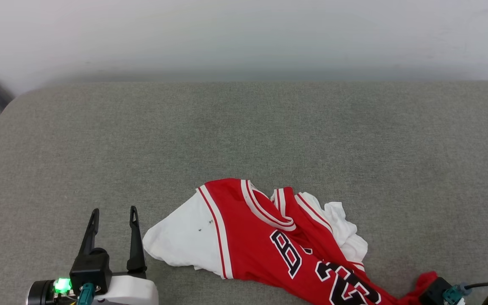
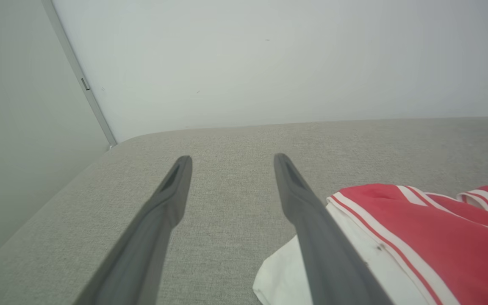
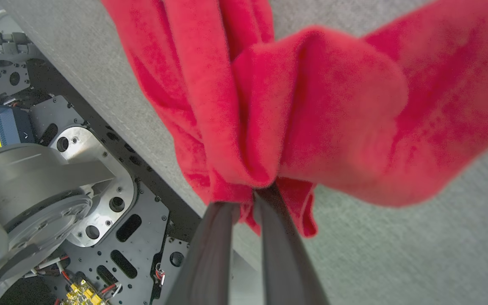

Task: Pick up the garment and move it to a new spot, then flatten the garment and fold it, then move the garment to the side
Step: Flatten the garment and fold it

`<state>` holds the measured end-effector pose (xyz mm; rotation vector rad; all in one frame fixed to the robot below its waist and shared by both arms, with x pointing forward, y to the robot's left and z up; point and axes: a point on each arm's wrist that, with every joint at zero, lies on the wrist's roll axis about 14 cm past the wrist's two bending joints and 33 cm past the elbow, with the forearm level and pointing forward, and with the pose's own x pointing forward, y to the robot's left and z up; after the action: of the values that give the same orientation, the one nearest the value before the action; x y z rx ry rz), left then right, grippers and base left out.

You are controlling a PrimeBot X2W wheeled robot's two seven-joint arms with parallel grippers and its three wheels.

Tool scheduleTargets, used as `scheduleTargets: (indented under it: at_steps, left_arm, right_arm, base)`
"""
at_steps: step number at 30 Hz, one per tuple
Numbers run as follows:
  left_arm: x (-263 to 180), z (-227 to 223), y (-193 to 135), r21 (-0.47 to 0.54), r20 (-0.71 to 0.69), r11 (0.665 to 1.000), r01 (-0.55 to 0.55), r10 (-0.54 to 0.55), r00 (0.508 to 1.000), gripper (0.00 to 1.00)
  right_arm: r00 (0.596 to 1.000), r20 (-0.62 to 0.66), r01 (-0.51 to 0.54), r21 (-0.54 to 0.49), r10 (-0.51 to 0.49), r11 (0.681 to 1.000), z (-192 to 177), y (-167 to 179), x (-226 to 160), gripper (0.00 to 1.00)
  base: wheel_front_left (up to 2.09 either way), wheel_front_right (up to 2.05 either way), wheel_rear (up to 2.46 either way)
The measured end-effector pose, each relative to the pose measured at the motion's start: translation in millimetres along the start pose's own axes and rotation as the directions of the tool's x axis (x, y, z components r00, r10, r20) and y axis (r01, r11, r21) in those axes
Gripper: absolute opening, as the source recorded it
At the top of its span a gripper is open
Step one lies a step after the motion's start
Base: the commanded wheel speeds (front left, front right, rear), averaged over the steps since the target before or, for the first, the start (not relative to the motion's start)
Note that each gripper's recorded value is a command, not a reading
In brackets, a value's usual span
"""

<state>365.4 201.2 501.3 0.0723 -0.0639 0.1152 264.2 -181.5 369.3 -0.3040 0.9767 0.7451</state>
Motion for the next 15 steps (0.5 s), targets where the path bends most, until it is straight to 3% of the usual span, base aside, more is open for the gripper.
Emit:
scheduleTargets:
  at_steps: [4,5,6,7,10,15]
  left_arm:
    - [-2,-3,3,0.008,-0.009,1.000,-0.004,0.004,1.000,1.00]
    - [-2,-3,4,0.010,-0.010,1.000,-0.005,0.005,1.000,1.00]
    - [-3,-4,4,0.010,-0.011,1.000,-0.004,0.004,1.000,1.00]
    - [-4,-4,3,0.009,-0.012,1.000,-0.002,0.003,1.000,1.00]
    - [-8,-6,2,0.010,-0.021,1.000,0.000,0.001,1.000,1.00]
    - [-11,-4,0,0.005,-0.014,1.000,-0.001,0.001,1.000,1.00]
  right_arm:
    - [1.000,0.029,0.004,0.073,-0.006,0.997,-7,8,10,0.00]
    - [0.999,0.041,0.011,0.083,-0.014,0.996,-6,8,10,0.34]
    - [0.998,0.057,0.025,0.082,-0.030,0.996,-3,5,9,0.93]
    - [0.996,0.074,0.041,0.082,-0.047,0.996,0,1,7,1.00]
    - [0.978,0.160,0.122,0.080,-0.134,0.989,25,-24,-7,1.00]
    - [0.907,0.310,0.292,0.025,-0.285,0.956,80,-72,-55,1.00]
  base:
    - [0.00,0.00,0.00]
    - [0.00,0.00,0.00]
    - [0.00,0.00,0.00]
    - [0.00,0.00,0.00]
    - [0.00,0.00,0.00]
    - [0.00,0.00,0.00]
